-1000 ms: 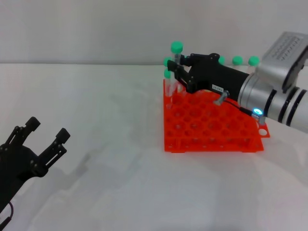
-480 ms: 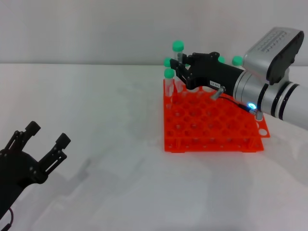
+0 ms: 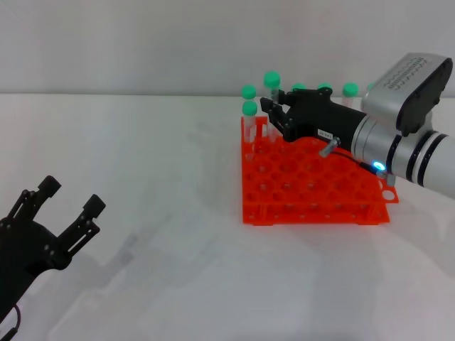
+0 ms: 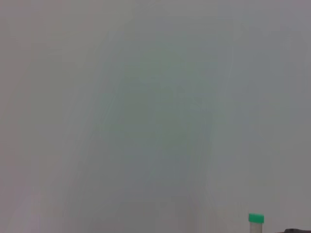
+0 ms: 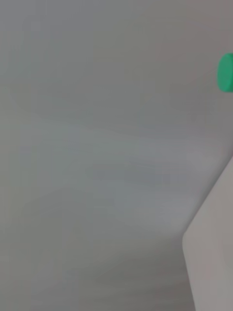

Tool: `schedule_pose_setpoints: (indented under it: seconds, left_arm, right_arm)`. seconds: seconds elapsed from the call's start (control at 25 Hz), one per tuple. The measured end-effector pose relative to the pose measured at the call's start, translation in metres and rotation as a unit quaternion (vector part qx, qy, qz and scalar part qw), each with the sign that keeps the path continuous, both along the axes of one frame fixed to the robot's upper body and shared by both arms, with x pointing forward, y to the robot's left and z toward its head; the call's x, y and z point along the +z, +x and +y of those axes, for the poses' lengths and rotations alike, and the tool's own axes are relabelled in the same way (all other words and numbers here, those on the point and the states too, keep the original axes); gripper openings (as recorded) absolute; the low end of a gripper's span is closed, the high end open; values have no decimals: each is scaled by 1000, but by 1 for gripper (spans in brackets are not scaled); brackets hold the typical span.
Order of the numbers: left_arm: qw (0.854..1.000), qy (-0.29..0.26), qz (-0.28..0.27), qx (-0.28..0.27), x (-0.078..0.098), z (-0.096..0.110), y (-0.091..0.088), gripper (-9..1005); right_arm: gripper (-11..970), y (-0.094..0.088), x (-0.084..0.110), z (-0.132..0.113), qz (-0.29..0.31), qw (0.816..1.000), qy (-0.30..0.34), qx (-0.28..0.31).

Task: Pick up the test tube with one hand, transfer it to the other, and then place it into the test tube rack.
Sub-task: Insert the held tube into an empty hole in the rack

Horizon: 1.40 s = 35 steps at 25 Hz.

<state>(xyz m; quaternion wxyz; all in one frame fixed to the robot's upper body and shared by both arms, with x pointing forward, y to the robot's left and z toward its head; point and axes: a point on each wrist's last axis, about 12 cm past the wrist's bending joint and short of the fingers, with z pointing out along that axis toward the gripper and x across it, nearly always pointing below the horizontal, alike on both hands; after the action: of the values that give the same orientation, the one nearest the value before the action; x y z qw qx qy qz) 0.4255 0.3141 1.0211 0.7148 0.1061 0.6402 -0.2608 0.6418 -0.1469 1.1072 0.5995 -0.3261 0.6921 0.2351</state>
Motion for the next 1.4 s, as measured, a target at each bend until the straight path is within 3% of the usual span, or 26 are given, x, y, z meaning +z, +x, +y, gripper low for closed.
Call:
schedule_pose_setpoints:
  seconds: [0.64, 1.4]
  left_arm:
    - [1000, -7, -13, -14, 3, -3, -3, 892]
    - [1000, -4, -20, -22, 4, -5, -5, 892]
  right_arm:
    - [194, 2, 2, 6, 7, 1000, 16, -8]
    - [194, 8, 2, 15, 17, 1000, -13, -15]
